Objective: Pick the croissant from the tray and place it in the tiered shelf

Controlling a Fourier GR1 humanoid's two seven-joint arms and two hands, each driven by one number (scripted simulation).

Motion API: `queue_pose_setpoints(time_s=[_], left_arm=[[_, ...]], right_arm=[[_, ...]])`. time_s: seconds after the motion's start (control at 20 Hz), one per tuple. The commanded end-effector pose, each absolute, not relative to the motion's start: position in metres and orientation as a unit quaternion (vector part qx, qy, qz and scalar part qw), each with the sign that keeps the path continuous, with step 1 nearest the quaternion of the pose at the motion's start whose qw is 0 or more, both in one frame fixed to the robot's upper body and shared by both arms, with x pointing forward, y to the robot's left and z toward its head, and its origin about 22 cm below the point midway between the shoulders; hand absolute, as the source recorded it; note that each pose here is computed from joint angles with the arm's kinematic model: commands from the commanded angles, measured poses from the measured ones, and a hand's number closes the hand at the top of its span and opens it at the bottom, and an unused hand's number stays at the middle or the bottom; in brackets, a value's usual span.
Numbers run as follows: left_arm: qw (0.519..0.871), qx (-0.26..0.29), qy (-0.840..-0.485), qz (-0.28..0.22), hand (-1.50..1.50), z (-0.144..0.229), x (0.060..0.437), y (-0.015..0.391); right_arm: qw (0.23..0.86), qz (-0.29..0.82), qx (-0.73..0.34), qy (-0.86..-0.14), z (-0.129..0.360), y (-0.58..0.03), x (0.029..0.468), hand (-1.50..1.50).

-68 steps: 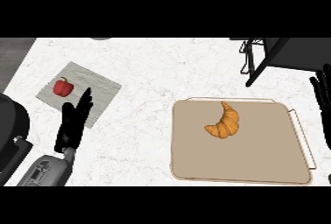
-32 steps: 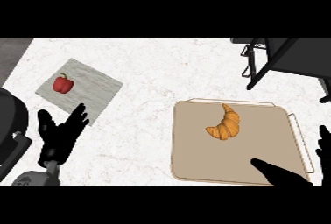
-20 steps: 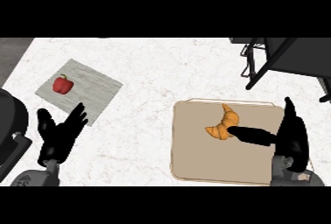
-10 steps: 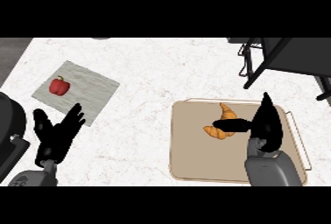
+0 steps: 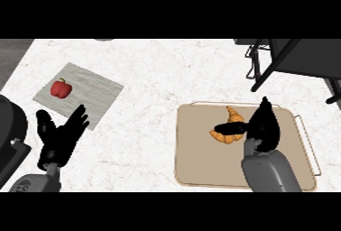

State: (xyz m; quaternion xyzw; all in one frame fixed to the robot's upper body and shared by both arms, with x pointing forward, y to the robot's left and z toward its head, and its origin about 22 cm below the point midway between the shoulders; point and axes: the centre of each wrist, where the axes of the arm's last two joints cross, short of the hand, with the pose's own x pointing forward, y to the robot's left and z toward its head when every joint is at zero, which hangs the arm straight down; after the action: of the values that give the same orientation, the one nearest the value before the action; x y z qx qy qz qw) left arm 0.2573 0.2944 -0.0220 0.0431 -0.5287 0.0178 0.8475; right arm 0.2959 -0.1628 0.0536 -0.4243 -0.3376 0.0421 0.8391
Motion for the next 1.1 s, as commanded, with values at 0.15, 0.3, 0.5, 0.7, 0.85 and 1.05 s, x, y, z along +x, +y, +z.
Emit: queue_pose_setpoints(time_s=[0.15, 0.3, 0.5, 0.7, 0.85, 1.05], left_arm=[[0.845, 0.037, -0.534, 0.016, 0.00, -0.018, 0.262, 0.288], [0.847, 0.039, -0.529, 0.017, 0.00, -0.035, 0.251, 0.290], [0.851, 0.042, -0.523, 0.011, 0.00, -0.037, 0.239, 0.294], [0.849, 0.045, -0.526, 0.018, 0.00, -0.027, 0.246, 0.307], [0.848, 0.036, -0.529, 0.015, 0.00, -0.028, 0.241, 0.311], [0.851, 0.042, -0.523, 0.021, 0.00, -0.035, 0.251, 0.298]], right_arm=[[0.868, -0.002, -0.435, -0.240, 0.047, -0.150, 0.309, -1.50], [0.867, -0.003, -0.447, -0.221, 0.026, -0.155, 0.311, -1.50], [0.864, -0.004, -0.455, -0.216, 0.021, -0.151, 0.307, -1.50], [0.857, -0.001, -0.462, -0.228, 0.008, -0.170, 0.311, -1.50], [0.857, -0.007, -0.455, -0.241, 0.006, -0.166, 0.312, -1.50], [0.851, -0.004, -0.466, -0.242, -0.009, -0.179, 0.319, -1.50]])
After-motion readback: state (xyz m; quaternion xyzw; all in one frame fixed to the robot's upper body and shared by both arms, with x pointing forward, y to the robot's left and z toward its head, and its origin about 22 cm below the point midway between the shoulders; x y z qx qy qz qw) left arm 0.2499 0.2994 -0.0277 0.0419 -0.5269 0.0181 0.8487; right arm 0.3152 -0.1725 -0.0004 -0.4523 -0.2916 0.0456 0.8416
